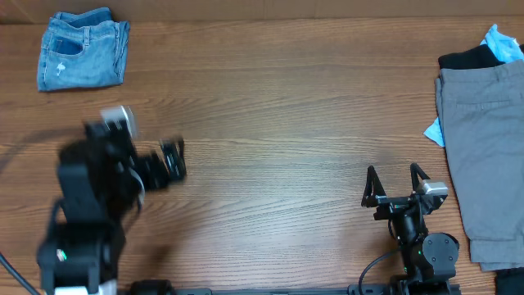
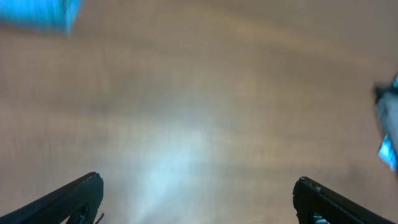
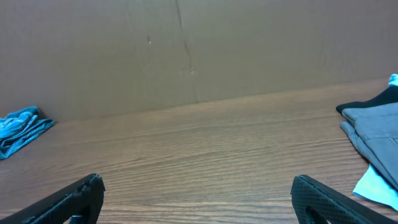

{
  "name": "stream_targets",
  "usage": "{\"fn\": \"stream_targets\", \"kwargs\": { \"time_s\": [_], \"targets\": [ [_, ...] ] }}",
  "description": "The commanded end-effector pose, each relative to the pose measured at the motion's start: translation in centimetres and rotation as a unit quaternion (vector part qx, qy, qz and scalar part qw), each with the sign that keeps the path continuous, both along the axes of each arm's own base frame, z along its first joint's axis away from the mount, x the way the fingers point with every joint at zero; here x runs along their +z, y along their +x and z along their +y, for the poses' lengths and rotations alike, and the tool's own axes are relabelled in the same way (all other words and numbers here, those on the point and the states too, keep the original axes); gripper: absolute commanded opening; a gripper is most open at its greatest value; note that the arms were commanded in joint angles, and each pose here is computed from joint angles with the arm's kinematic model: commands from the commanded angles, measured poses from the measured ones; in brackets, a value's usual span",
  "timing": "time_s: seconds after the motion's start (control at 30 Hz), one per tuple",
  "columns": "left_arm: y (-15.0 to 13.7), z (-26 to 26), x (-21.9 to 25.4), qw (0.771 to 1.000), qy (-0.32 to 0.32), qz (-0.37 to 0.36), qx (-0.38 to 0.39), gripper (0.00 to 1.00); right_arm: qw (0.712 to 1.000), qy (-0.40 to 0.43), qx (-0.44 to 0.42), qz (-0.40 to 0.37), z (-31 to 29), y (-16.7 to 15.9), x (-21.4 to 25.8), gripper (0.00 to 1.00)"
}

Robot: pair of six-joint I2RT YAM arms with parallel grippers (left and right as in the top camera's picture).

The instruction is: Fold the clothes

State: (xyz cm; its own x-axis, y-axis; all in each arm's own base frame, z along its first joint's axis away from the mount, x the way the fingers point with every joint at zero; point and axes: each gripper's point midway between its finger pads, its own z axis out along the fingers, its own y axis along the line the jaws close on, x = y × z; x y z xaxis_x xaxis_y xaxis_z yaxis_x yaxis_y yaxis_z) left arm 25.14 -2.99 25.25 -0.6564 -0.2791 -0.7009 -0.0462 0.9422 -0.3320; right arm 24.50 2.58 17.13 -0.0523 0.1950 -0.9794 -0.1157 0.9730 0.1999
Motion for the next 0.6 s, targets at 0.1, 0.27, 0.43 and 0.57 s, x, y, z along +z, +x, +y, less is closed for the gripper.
{"fn": "stream_targets", "kwargs": {
  "time_s": [0.1, 0.27, 0.43, 0.57],
  "targets": [
    [-3.3, -0.3, -5.5, 0.999, 0.029, 0.007, -0.032, 1.0, 1.0, -0.002, -0.003, -0.003, -0.1, 0.0, -0.1, 1.0],
    [0.0, -0.4, -6.9, 0.989, 0.057, -0.128, -0.047, 1.0, 1.0, -0.002, -0.003, -0.003, -0.1, 0.0, -0.1, 1.0],
    [0.9, -0.8, -9.0, 0.974, 0.056, -0.212, -0.052, 1.0, 1.0, -0.002, -0.003, -0.003, -0.1, 0.0, -0.1, 1.0],
    [1.0, -0.7, -9.1, 0.956, 0.061, -0.284, -0.047, 1.0, 1.0, -0.002, -0.003, -0.003, -0.1, 0.0, -0.1, 1.0]
  ]
}}
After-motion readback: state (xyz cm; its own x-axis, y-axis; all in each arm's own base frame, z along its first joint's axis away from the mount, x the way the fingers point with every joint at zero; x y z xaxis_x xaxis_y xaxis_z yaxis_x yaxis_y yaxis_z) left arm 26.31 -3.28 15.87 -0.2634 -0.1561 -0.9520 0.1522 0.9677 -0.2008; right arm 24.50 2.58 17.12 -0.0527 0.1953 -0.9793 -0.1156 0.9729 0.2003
